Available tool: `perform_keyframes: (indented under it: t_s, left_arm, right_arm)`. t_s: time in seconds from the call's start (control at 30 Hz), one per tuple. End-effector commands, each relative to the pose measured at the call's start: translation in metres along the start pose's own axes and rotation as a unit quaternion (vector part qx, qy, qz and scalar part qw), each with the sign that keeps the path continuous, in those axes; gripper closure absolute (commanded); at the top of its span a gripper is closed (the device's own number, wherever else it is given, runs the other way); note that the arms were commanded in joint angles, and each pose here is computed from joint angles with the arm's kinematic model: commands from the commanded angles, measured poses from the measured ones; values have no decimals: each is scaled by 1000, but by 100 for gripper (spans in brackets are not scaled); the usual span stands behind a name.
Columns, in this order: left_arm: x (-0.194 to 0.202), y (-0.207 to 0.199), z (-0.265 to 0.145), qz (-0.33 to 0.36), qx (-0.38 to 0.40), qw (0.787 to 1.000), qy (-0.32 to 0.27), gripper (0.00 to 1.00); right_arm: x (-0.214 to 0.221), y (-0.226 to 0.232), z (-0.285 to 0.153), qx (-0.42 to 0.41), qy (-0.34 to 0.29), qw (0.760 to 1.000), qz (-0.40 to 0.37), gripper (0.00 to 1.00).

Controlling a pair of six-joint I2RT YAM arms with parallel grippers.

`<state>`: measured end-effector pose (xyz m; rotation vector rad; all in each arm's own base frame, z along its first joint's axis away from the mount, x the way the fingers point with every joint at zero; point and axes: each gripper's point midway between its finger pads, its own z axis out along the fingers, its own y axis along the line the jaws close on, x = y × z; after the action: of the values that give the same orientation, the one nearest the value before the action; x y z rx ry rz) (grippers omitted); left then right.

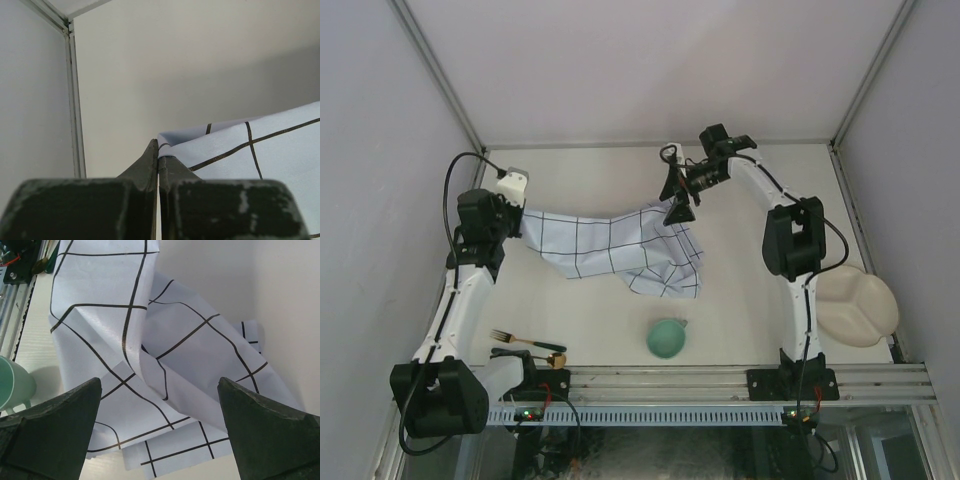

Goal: Set the dinner table for one person
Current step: Flatten out the napkin at the center of the board.

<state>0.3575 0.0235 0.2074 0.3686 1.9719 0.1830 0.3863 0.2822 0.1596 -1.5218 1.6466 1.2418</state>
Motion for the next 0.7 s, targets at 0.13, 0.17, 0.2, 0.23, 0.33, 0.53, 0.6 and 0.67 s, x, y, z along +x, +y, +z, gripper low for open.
perform_keyframes:
  t_s: [0.13,0.17,0.2,0.23,0.33,0.53,0.6,0.67]
  left_arm:
    - [-28,17,-10,8,-25,999,-36,100]
    - [-28,17,-9,8,-24,999,-36,100]
    - [-29,18,-10,9,-25,999,-36,100]
    - [-29,18,-10,9,-25,999,-36,100]
    - [-31,18,-9,8,-23,999,-38,100]
    - [-36,17,-12,7,-21,999,-46,100]
    - [-37,17,-13,8,-21,999,-50,100]
    - [-41,18,-17,10,-22,998,-56,100]
  right_arm:
    - [-14,-2,15,-26,-36,999,-10,1]
    - [-12,0,18,-31,-37,999,-6,1]
    - [-10,4,23,-37,-34,999,-3,1]
    - [-8,7,27,-41,-32,999,-2,2]
    - [-1,19,37,-53,-28,998,10,3]
    - [7,29,55,-50,-7,998,26,37]
    - [4,28,55,-45,4,998,37,97]
    - [-5,26,46,-30,15,998,58,100]
